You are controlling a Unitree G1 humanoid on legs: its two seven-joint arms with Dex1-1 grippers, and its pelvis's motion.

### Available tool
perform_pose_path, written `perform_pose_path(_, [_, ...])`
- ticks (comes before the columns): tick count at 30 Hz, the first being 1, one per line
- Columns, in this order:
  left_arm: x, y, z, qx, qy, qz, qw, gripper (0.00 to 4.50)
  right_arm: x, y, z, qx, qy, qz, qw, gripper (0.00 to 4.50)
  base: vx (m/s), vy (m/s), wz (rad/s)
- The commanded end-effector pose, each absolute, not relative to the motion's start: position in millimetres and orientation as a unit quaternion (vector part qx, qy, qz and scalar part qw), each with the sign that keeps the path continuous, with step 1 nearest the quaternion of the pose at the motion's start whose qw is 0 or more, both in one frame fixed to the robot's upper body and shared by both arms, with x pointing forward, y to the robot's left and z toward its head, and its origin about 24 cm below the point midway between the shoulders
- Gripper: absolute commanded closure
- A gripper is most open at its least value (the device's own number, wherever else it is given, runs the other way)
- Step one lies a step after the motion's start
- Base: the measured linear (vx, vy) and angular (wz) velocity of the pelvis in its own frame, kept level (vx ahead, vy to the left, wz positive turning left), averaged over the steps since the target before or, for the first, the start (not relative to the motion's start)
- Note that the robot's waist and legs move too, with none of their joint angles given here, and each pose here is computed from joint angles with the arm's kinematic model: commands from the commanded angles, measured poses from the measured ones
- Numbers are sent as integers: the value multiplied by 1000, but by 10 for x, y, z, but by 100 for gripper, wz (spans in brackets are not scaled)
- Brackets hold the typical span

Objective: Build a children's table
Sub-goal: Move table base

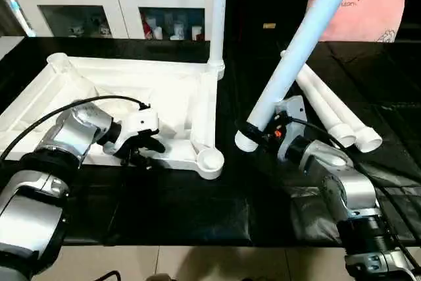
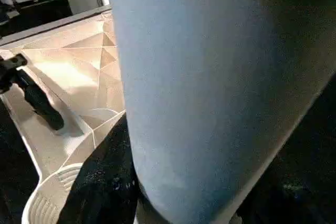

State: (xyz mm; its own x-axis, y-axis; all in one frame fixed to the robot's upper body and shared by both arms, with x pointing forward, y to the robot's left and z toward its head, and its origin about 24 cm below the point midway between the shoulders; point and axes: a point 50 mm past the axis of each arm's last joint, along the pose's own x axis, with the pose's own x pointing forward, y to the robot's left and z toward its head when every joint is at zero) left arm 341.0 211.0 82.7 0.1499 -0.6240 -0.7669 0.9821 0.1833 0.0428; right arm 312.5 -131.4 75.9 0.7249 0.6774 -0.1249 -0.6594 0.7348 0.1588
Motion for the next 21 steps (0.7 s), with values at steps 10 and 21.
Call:
perform_pose_path(10, [3436, 2111, 825, 285, 308, -572, 705, 319, 3114, -1301, 787, 53, 83, 364, 926, 255, 0, 0, 0])
perform_pose_path(21, [3428, 2067, 829, 257, 298, -589, 706, 409, 3109, -1293, 775, 51, 85, 368, 925, 255, 0, 0, 0])
